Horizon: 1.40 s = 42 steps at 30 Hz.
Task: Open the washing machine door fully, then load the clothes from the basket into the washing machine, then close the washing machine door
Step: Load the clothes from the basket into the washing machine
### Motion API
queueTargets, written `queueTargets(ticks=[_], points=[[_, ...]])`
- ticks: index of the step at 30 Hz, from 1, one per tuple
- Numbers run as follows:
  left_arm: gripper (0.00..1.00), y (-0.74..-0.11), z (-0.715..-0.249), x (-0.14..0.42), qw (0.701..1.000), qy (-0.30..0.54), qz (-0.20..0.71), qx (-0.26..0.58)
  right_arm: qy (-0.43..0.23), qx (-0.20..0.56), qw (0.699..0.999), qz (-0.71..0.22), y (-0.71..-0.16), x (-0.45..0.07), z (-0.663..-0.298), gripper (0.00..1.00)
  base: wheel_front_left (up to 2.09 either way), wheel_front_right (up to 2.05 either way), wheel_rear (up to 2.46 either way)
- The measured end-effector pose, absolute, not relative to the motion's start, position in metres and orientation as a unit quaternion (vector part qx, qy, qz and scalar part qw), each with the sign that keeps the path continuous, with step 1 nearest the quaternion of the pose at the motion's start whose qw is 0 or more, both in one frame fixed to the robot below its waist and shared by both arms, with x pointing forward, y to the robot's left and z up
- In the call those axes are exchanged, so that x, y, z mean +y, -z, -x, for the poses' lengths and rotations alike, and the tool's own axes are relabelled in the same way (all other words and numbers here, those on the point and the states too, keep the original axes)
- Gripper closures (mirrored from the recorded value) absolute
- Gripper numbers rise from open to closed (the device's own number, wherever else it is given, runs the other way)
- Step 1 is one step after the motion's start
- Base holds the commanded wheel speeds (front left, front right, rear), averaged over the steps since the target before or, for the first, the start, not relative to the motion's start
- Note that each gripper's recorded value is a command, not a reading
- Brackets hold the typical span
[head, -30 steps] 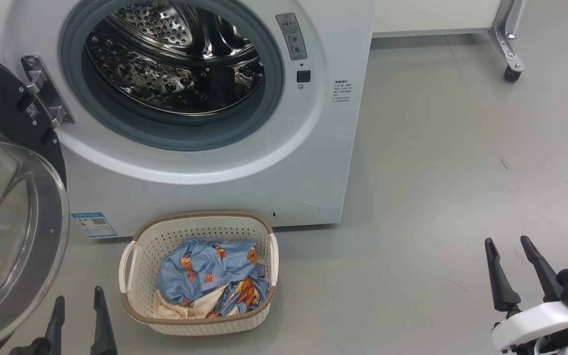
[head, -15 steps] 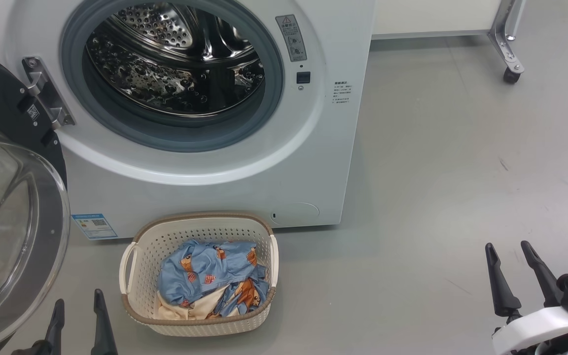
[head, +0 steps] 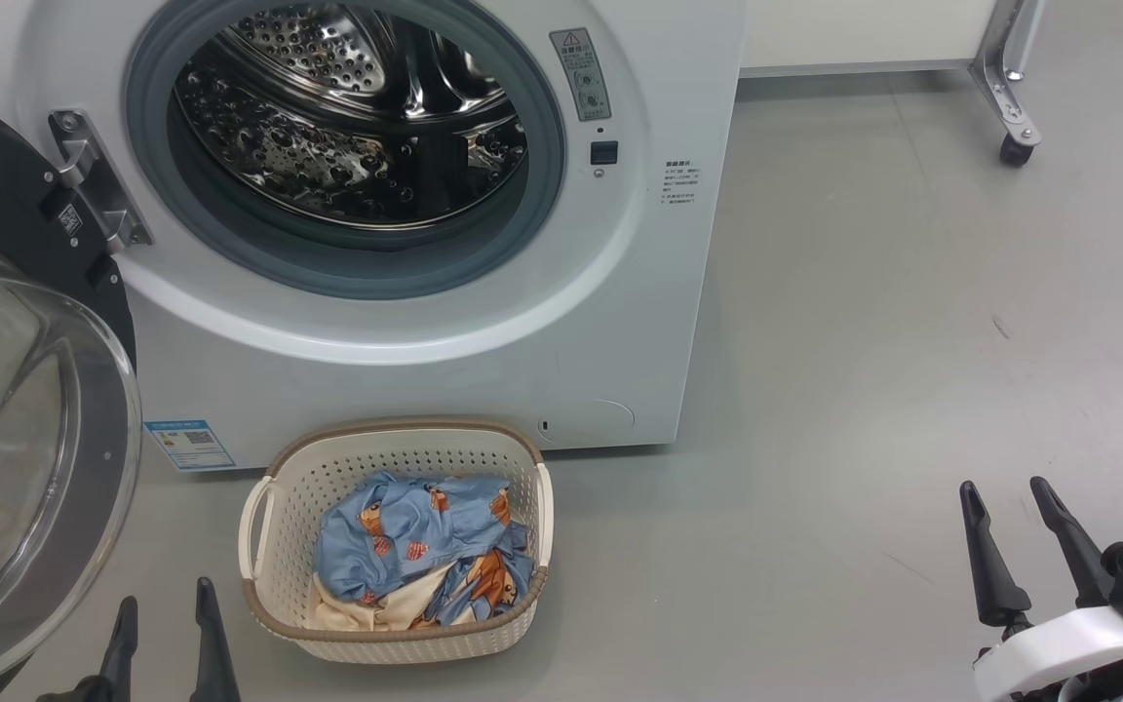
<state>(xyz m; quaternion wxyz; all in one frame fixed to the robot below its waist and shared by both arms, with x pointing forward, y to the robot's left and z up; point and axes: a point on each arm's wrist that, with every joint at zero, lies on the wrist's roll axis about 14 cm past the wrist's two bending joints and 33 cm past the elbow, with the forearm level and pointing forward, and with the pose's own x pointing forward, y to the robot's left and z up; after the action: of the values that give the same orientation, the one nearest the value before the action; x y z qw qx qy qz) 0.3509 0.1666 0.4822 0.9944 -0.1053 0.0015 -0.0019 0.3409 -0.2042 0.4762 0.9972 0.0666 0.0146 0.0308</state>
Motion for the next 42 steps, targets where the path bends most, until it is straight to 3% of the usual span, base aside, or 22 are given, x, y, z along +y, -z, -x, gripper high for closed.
queueTargets(ticks=[16, 42], points=[[0.00, -0.466, -0.344, 0.162, 0.994, 0.004, 0.110, 0.028, -0.035, 0.017, 0.997, -0.067, -0.475, -0.201, -0.343, 0.00, 0.07, -0.12, 0.05], [0.00, -0.466, -0.344, 0.165, 0.994, -0.002, 0.104, 0.029, -0.040, 0.023, 0.997, -0.068, -0.471, -0.197, -0.346, 0.00, 0.29, -0.70, 0.41]])
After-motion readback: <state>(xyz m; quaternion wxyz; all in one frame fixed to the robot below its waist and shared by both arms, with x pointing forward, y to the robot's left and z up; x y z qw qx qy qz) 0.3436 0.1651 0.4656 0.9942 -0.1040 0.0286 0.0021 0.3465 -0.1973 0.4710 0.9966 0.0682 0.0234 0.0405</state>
